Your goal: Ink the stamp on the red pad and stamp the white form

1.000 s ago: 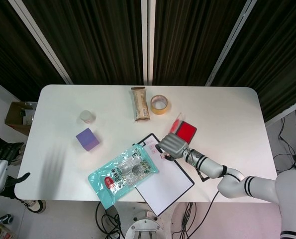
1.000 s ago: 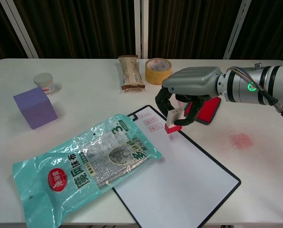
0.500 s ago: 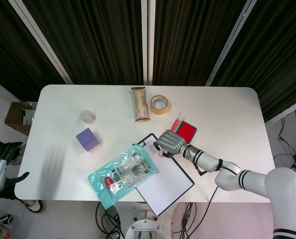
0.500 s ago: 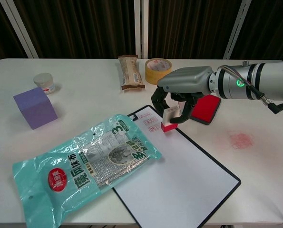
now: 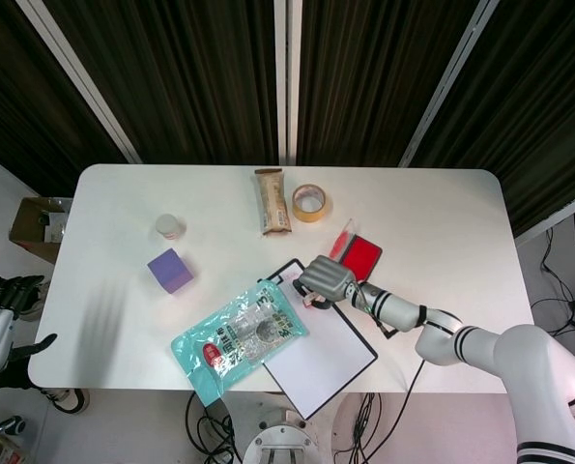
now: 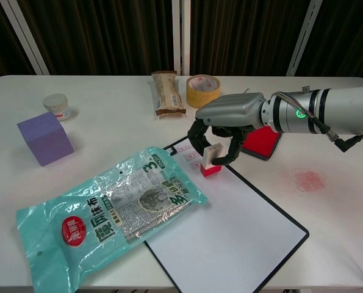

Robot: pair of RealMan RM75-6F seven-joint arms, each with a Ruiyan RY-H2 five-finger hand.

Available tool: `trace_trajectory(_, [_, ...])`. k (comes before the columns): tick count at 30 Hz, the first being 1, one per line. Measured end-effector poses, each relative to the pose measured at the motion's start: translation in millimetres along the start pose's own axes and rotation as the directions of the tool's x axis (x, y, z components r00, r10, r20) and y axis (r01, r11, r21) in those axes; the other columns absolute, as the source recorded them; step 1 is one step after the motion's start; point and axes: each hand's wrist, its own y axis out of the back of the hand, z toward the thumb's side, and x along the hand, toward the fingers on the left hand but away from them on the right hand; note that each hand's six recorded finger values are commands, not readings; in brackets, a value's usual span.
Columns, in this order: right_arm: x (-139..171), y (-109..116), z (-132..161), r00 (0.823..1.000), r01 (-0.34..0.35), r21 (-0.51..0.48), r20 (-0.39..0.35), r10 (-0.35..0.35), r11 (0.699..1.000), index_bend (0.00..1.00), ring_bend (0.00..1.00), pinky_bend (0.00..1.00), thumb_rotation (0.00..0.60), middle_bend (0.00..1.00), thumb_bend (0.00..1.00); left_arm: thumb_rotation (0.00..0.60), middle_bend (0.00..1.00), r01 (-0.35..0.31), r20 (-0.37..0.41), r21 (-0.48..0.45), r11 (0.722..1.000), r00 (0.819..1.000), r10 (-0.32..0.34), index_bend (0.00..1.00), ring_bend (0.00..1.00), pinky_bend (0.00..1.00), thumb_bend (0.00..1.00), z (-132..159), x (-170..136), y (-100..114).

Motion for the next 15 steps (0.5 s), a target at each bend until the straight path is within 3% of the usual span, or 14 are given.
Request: trace_trajectory(15, [-2.3,-2.6,-4.2,1.000,-0.003,0.004,0.006,0.003,1.000,1.00,0.88,1.00,0.600,0.87,0.41,0.600,0.16,0.009,-0.001,0.005,1.000,1.000,-0.009,0.16,0.13,0.24,0.00,-0.5,0.9,-1.3])
